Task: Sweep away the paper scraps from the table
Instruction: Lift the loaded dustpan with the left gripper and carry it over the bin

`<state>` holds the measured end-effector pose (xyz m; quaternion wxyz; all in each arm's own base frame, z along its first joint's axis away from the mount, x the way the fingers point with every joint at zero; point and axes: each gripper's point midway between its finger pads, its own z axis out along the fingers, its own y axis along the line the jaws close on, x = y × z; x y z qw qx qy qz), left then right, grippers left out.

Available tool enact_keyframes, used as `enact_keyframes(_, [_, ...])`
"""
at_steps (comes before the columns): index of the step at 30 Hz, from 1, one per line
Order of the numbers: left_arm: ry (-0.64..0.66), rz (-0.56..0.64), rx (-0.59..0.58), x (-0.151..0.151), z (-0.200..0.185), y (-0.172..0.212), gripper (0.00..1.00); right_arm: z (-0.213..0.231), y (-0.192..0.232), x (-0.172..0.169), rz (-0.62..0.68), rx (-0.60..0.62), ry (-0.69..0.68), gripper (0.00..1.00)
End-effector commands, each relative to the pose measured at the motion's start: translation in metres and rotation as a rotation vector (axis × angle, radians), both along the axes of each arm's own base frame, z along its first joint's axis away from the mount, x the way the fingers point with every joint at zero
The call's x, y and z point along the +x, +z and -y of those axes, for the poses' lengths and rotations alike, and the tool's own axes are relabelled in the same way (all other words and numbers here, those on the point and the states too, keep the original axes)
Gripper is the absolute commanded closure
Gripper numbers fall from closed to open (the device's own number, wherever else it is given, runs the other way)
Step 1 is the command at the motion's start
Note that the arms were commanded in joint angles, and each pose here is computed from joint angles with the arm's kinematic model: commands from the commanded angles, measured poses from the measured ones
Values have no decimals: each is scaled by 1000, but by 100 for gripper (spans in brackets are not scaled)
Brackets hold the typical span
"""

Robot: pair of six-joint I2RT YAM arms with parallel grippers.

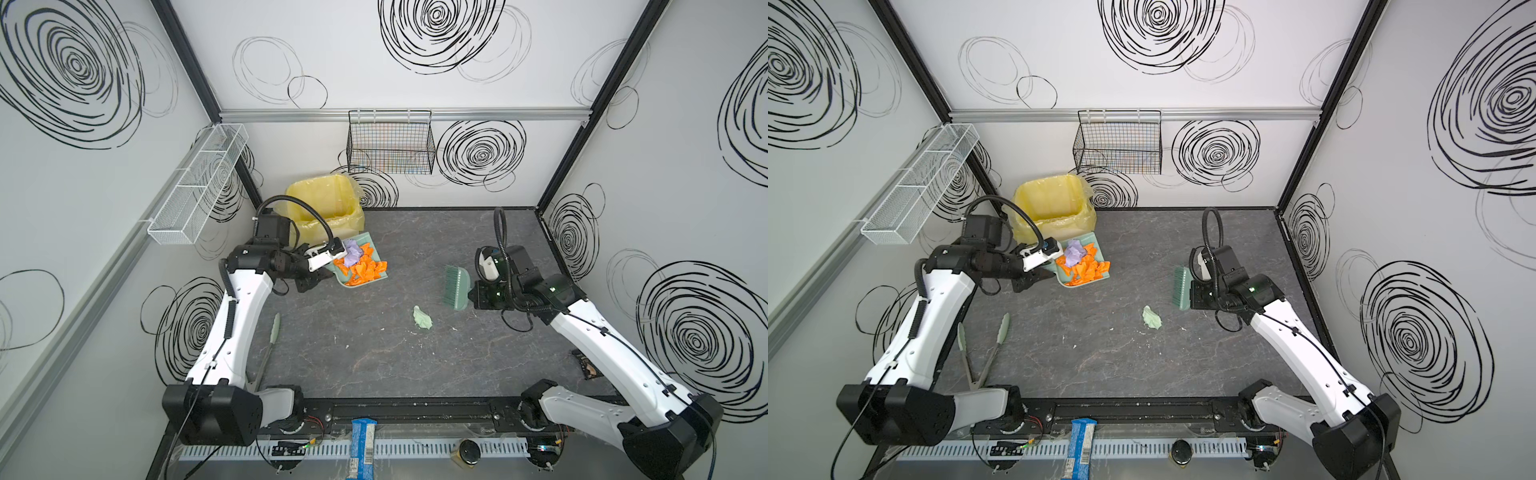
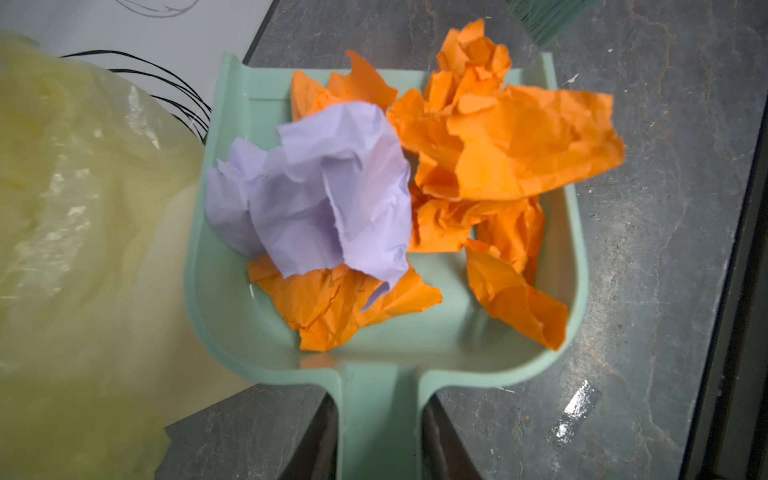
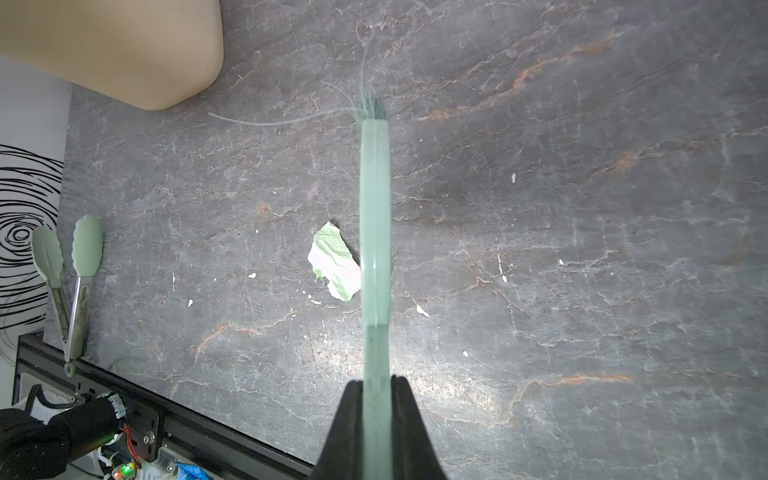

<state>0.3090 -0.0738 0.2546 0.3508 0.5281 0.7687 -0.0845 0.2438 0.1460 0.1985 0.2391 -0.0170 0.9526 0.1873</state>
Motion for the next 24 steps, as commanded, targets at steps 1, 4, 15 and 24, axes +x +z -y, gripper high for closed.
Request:
enact_keyframes(1, [-34,-22,-38,2,-7,12,100,-2,4,3,45,27,9,100])
enact_keyframes(4, [-23,-23,-62,13,-20,25,100,-1,-6,0,25,21,9,100])
enact_keyframes(15, [58,28,-56,53,-71,76,100,5,-38,-8,-41,-1,-1,100])
enact_keyframes(24, [159,98,111,109,-117,86,100,6,-57,-13,-85,-4,-10,100])
